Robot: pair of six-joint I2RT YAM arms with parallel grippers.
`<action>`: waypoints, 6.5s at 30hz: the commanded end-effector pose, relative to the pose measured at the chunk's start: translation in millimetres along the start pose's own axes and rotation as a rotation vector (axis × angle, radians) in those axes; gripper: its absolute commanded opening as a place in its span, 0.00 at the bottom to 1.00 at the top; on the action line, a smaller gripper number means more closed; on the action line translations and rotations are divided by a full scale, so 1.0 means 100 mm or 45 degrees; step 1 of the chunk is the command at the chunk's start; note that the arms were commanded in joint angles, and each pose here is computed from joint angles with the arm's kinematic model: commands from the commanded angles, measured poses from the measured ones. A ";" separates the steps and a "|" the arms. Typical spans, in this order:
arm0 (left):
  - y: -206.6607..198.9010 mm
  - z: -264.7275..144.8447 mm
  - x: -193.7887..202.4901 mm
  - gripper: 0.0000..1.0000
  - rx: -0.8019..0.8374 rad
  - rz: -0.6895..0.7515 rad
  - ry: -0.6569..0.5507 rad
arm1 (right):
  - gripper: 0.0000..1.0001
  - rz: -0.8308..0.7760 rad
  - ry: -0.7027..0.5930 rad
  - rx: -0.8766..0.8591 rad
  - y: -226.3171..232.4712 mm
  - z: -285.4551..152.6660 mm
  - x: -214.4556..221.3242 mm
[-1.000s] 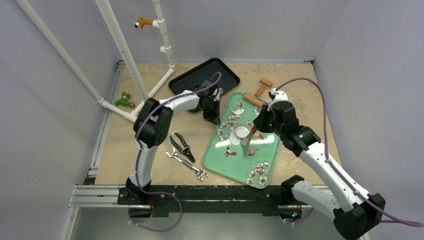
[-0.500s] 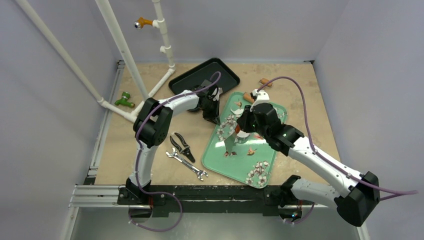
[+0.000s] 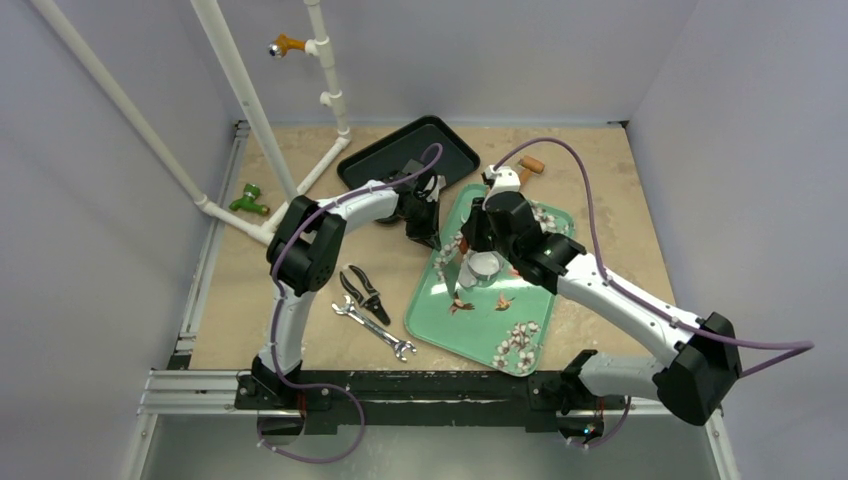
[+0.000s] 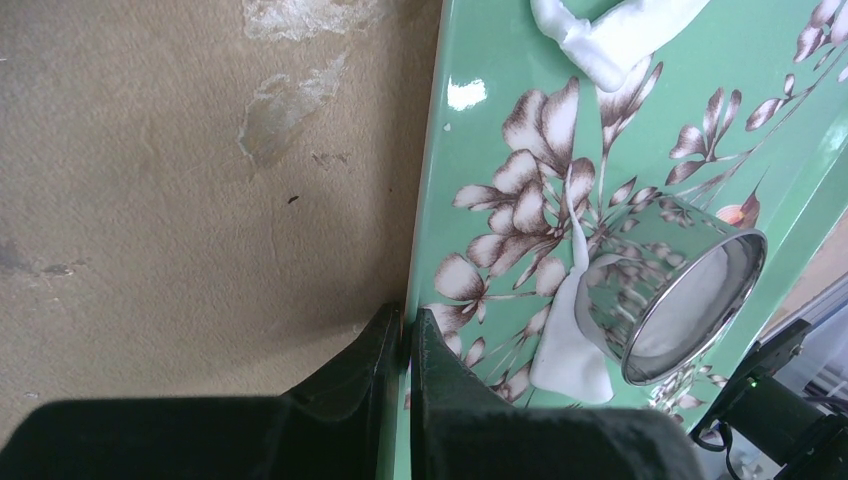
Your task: Roll out the dumpling wrappers from the dough
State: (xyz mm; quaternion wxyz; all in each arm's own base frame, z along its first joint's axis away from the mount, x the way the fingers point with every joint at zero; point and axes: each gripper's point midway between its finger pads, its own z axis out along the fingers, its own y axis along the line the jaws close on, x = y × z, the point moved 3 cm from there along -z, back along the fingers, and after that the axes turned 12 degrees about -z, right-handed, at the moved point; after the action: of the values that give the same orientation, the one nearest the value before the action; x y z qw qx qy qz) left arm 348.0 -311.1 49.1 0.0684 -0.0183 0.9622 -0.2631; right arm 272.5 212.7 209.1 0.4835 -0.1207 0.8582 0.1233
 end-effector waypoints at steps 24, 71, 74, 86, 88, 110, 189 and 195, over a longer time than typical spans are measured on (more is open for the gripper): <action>-0.01 0.00 -0.03 0.00 -0.005 -0.006 -0.018 | 0.00 -0.197 0.132 0.125 -0.32 -0.50 0.06; 0.01 -0.02 -0.03 0.00 -0.013 0.006 -0.028 | 0.00 -0.046 -0.354 0.416 -0.07 0.28 -0.66; 0.01 -0.02 -0.03 0.00 -0.015 0.009 -0.030 | 0.00 -0.073 -0.380 0.460 -0.08 0.33 -0.73; -0.01 -0.06 -0.03 0.00 -0.014 0.023 -0.043 | 0.00 -0.206 -0.398 0.501 0.01 0.64 -0.96; -0.01 -0.07 -0.03 0.00 -0.016 0.024 -0.044 | 0.00 -0.209 -0.404 0.454 0.06 0.62 -1.04; -0.01 -0.04 -0.01 0.00 -0.018 0.023 -0.034 | 0.00 -0.201 -0.416 0.338 -0.13 0.24 -1.45; 0.12 -0.08 0.14 0.05 -0.056 0.077 -0.046 | 0.00 -0.264 -0.097 0.581 -1.02 1.67 -1.27; 0.12 -0.08 0.14 0.04 -0.055 0.079 -0.049 | 0.00 -0.248 -0.083 0.671 -1.50 1.74 -1.31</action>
State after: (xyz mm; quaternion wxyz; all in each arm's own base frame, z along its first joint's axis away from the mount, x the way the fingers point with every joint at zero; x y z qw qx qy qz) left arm 331.3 -303.2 46.8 0.0846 0.0108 0.9651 -0.2477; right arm 501.6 175.1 190.8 0.5041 -0.0966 0.8513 -0.1089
